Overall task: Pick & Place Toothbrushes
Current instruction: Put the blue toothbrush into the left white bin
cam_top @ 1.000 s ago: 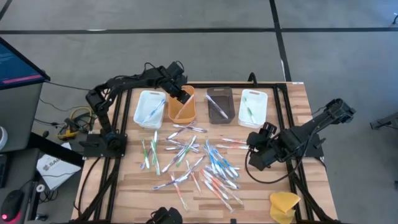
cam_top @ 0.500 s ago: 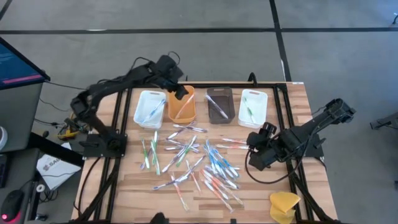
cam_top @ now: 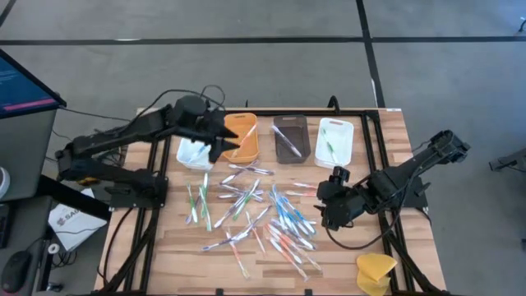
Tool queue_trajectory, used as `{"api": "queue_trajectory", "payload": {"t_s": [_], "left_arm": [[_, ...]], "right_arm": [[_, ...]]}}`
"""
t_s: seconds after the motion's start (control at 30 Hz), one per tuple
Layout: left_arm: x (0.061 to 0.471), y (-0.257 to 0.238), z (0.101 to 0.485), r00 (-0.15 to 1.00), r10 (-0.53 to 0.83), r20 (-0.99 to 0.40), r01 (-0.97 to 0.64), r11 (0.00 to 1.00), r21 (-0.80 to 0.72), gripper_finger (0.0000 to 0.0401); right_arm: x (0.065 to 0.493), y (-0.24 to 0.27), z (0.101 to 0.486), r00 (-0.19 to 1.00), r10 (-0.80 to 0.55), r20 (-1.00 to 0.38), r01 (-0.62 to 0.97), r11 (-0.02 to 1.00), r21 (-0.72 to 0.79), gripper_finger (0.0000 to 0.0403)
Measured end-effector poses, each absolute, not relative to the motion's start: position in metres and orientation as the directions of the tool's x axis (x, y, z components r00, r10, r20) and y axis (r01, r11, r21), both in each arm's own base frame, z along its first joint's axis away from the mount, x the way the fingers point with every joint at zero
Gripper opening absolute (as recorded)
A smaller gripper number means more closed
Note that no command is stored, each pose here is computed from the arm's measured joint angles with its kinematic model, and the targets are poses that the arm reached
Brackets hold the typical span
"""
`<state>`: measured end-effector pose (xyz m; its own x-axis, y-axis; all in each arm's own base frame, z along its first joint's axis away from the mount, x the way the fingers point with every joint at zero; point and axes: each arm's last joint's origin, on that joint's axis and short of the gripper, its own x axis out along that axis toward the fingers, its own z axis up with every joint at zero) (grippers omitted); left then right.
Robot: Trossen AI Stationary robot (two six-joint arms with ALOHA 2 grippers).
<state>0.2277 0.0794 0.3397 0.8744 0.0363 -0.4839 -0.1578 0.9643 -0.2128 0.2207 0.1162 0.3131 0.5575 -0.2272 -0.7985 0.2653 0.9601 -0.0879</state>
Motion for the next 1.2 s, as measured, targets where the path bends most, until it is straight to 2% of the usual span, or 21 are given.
{"api": "queue_trajectory", "payload": {"t_s": [0.27, 0.67, 1.03, 1.2], "left_arm": [[0.21, 0.063, 0.319, 0.927, 0.021, -0.375, -0.097, 0.978, -0.186, 0.0186], [0.208, 0.05, 0.273, 0.894, -0.043, -0.446, -0.087, 0.96, -0.266, 0.0186], [0.211, 0.034, 0.261, 0.898, -0.106, -0.427, -0.012, 0.964, -0.264, 0.0186], [0.213, 0.027, 0.262, 0.899, -0.135, -0.417, 0.023, 0.965, -0.262, 0.0186]], "right_arm": [[0.224, 0.119, 0.315, 0.593, -0.204, -0.779, 0.25, 0.966, -0.063, 0.0274], [0.237, 0.111, 0.308, 0.558, -0.227, -0.798, 0.319, 0.947, -0.047, 0.0274], [0.26, 0.118, 0.274, 0.45, -0.277, -0.849, 0.315, 0.939, -0.14, 0.0274], [0.28, 0.12, 0.243, 0.367, -0.326, -0.871, 0.387, 0.905, -0.177, 0.0274]]}}
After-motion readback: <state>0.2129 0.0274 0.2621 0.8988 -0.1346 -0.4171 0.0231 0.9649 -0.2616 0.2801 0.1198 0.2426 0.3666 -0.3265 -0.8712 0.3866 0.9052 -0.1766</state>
